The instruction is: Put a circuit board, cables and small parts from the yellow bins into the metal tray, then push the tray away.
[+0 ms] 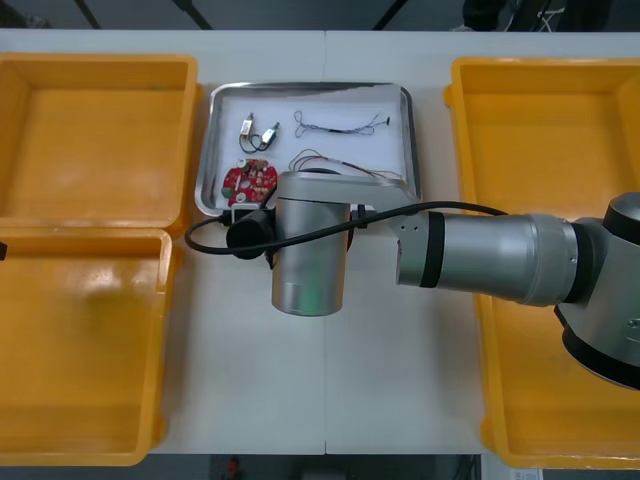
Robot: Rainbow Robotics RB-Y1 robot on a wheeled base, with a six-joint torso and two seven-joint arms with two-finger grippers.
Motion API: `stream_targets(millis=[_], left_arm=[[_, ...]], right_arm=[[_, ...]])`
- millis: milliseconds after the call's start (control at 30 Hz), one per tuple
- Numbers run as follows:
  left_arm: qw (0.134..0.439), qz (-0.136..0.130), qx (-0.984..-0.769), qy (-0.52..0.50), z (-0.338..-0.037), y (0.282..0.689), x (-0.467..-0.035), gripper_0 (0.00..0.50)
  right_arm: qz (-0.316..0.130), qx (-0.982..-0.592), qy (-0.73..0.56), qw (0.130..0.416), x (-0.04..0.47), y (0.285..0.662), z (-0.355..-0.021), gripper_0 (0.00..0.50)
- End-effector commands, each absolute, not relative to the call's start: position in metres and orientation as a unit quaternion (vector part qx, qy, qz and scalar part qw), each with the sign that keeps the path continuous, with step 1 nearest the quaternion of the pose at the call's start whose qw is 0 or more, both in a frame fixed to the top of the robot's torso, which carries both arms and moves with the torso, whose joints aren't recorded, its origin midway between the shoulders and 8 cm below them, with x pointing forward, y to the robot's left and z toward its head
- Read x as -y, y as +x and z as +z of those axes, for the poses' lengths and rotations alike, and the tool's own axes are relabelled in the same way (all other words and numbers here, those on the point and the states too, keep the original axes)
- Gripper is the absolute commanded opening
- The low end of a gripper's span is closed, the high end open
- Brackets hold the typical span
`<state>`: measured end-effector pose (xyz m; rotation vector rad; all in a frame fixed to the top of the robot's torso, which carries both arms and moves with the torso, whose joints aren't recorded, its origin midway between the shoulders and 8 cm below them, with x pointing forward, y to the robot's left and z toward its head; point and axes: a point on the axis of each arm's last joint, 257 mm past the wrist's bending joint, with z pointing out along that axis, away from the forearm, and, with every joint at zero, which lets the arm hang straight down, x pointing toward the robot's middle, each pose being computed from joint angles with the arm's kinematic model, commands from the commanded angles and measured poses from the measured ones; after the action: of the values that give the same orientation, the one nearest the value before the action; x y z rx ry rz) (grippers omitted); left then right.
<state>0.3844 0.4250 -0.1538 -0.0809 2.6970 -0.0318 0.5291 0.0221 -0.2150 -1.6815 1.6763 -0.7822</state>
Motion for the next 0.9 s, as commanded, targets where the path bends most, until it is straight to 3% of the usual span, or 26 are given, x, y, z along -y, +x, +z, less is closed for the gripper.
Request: stream_targets(millis=[33,233,700,900], left_arm=[[0.237,0.0,-0.972,-0.004,-0.147,0.384,-0.429,0.5],[0.237,0.0,-0.972,-0.004,-0.147,0.384,-0.429,0.5],[0.237,0.0,-0.972,-0.004,-0.147,0.384,-0.429,0.5],[0.237,0.0,-0.972,-0.004,-0.147,0.384,-0.429,0.5]], right_arm=[[-0.317,-0.611,-0.633,0.354,-0.043,0.55,-0.17,0.0],[-0.343,-0.609,-0.616,0.362,-0.036,0.566,-0.157,0.0],[-0.341,-0.593,-0.61,0.401,-0.046,0.598,-0.143,0.0],[-0.361,-0.584,-0.601,0.409,-0.044,0.613,-0.138,0.0]])
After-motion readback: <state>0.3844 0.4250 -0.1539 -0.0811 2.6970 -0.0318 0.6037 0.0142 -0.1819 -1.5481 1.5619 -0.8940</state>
